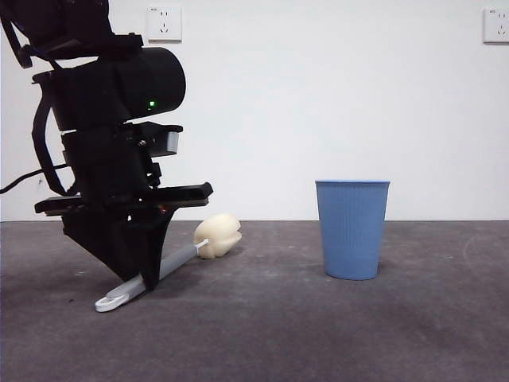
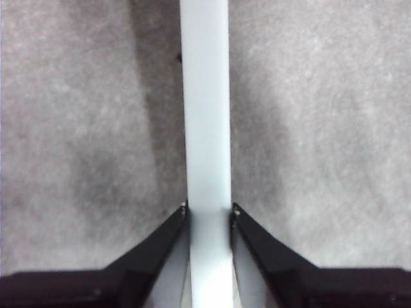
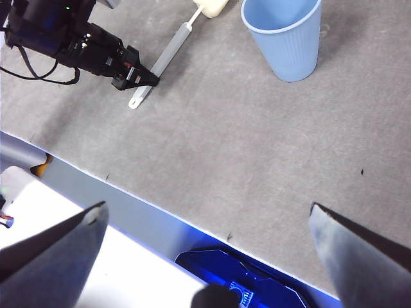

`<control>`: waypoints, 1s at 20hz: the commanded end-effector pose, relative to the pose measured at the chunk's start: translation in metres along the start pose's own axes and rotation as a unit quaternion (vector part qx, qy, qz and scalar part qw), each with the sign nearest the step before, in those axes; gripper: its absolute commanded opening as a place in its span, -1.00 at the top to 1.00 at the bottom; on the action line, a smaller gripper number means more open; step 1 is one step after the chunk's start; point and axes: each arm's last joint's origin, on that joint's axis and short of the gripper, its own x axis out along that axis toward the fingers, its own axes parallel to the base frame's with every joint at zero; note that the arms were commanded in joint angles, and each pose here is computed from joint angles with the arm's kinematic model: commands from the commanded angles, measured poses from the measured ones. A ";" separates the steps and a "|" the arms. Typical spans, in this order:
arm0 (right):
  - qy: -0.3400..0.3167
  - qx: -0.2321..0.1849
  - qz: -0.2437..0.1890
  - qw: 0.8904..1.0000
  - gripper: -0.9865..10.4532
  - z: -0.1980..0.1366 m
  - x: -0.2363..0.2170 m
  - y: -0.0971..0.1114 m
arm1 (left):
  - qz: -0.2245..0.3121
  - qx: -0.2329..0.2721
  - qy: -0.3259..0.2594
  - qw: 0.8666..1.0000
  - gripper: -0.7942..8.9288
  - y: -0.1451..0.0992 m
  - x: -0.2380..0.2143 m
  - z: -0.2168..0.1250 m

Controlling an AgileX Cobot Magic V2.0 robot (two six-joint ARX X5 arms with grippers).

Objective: Pick up the cup brush,pick up the cup,insert the brush into the cup,clean the cup,put the cup brush back,put the cup back to the fixed position on the table

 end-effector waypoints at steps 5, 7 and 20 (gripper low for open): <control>0.013 0.047 0.016 0.999 -0.16 0.019 0.018 -0.009 | -0.013 0.049 -0.043 0.998 0.85 0.002 -0.056 -0.002; 0.007 0.036 0.019 0.999 -0.16 0.030 0.030 -0.015 | -0.020 0.055 -0.078 0.995 0.85 0.005 -0.087 -0.006; -0.070 -0.059 -0.077 0.993 -0.16 0.001 0.168 -0.011 | -0.040 0.064 -0.177 0.981 0.85 0.026 -0.193 -0.057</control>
